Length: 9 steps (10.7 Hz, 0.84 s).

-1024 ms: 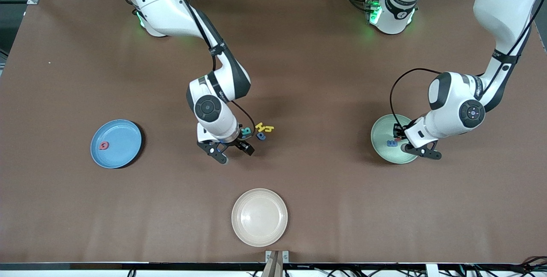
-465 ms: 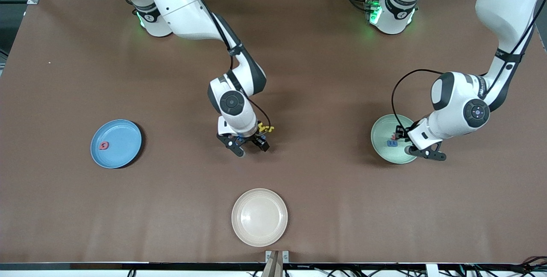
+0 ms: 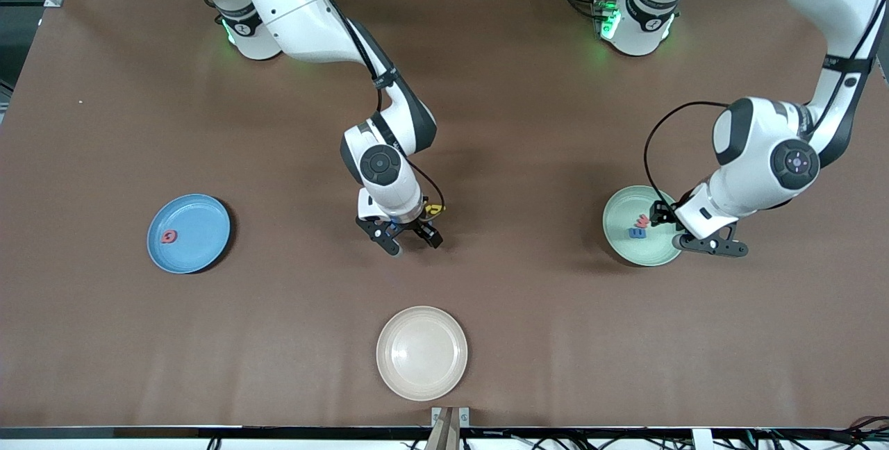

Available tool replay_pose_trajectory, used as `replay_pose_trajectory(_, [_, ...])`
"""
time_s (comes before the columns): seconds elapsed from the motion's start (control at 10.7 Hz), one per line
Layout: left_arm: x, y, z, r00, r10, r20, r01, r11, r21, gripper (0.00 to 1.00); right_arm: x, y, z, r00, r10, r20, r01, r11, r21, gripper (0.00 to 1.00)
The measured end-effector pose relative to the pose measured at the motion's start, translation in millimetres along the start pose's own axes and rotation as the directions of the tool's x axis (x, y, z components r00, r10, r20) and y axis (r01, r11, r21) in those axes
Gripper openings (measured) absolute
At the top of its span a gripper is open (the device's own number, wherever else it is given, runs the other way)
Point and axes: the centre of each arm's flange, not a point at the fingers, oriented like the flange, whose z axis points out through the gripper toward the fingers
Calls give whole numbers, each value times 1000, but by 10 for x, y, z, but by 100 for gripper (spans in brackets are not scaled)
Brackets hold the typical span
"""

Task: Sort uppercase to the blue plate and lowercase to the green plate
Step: 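Lower the right gripper over the blue foam W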

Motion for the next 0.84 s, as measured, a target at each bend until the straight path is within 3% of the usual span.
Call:
replay_pose_trajectory(0.09, [-7,114,-191,1000,-7,-11,7,1000,13,74,3,5,3,1000,0,1,0,1000,-4,100])
replay_pose_trajectory(0.28, [-24,323,-531,1000,-22,-16,22,999,34,80,58,71,45,1000,0,9,0,999,-46,100])
replay_pose_trajectory(0.56, [12,450,-817,999,-36,0,36,998,45,81,317,337,131,999,-45,23,47,994,-101,100])
replay_pose_trajectory(0.84, [26,428,-861,999,-40,7,40,998,46,81,518,488,-11,998,-53,34,57,993,-103,100])
